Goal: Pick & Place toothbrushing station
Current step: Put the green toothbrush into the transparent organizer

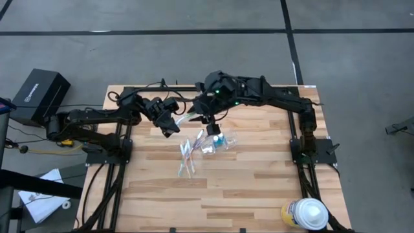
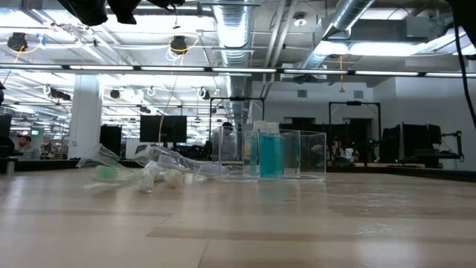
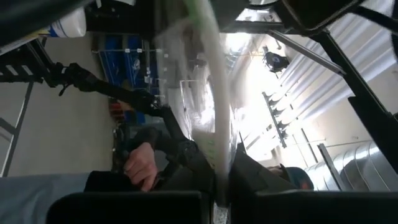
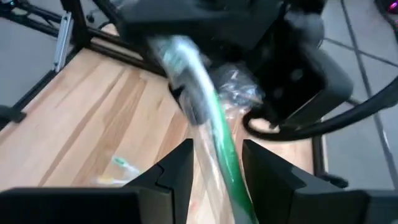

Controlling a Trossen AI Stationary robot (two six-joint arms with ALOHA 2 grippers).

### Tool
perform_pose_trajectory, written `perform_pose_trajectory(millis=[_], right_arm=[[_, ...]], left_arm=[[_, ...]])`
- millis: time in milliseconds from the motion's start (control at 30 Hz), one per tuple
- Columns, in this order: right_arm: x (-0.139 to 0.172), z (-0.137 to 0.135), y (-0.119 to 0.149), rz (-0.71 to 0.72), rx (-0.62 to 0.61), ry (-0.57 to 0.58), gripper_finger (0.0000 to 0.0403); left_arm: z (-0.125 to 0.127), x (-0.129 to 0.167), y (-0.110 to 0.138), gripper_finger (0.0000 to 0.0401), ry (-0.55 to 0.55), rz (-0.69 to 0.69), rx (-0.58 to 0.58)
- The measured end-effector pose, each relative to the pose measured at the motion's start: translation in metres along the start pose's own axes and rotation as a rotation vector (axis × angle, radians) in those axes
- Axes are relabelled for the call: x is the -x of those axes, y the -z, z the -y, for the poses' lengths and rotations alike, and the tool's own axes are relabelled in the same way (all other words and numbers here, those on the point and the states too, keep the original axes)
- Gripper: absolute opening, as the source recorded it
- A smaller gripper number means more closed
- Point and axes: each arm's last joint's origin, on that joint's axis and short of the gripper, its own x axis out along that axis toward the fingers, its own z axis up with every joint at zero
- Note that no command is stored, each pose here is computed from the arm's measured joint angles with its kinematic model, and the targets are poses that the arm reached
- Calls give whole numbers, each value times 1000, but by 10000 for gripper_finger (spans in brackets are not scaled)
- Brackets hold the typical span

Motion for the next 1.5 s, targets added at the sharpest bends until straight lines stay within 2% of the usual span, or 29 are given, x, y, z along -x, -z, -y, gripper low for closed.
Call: perform_pose_trajectory(millis=[233, 500, 667, 767, 933, 1200, 1367, 1500], right_arm=[[3, 3, -6, 58, 6, 25, 106], [4, 3, -6, 58, -3, 24, 60], [4, 2, -6, 56, -2, 19, 16], [5, 3, -6, 55, -5, 20, 14], [9, 9, -3, 43, -40, 31, 9], [28, 20, 0, 43, -77, 71, 8], [53, 27, 0, 75, -87, 101, 7], [77, 33, 2, 88, -136, 115, 7]], left_arm=[[1, 0, 0, 8, 8, 2, -13], [1, 0, 1, 8, 9, -1, -15], [2, 0, 1, 8, 10, -8, -18], [2, 0, 1, 12, 14, -3, -28], [5, 4, -2, 46, 37, 45, -100], [10, 9, -4, 123, 47, 66, -127], [12, 19, -9, 158, 17, 58, -144], [16, 32, -16, 172, 4, 97, -194]])
